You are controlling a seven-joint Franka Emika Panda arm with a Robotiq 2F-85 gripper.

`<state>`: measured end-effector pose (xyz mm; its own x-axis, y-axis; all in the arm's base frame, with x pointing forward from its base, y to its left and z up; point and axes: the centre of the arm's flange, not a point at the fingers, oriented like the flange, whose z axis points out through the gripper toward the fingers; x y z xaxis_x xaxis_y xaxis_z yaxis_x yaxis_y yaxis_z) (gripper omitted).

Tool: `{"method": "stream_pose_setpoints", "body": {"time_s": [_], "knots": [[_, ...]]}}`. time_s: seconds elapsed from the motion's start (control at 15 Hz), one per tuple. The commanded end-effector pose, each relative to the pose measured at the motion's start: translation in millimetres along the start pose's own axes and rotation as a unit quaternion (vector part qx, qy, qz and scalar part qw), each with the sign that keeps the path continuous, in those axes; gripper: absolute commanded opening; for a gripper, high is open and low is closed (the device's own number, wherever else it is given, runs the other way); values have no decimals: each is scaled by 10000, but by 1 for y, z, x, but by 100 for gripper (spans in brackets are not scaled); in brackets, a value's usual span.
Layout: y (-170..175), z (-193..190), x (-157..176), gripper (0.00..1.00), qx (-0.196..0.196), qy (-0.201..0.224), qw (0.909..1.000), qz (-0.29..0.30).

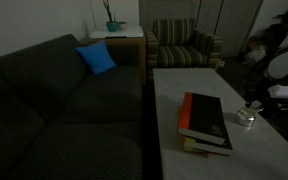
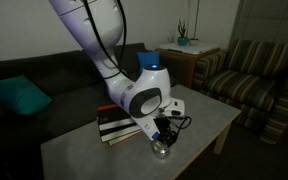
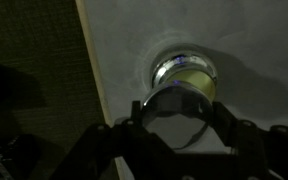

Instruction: Cover the silver bottle with the silver lid

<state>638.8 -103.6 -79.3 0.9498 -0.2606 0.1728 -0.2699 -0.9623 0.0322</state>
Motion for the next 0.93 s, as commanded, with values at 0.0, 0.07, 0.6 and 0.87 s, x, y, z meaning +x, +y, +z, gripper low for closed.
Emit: {"method": "stream_pose_setpoints", "body": {"time_s": [0.0,0.07,0.6,0.87], "knots": [[0,21,22,45,167,-152,9997,120],[-3,24,23,45,163,-273,9995,89],[-20,49,25,45,189,-558,9982,52],[-16,49,29,45,209,-583,9980,107]]}}
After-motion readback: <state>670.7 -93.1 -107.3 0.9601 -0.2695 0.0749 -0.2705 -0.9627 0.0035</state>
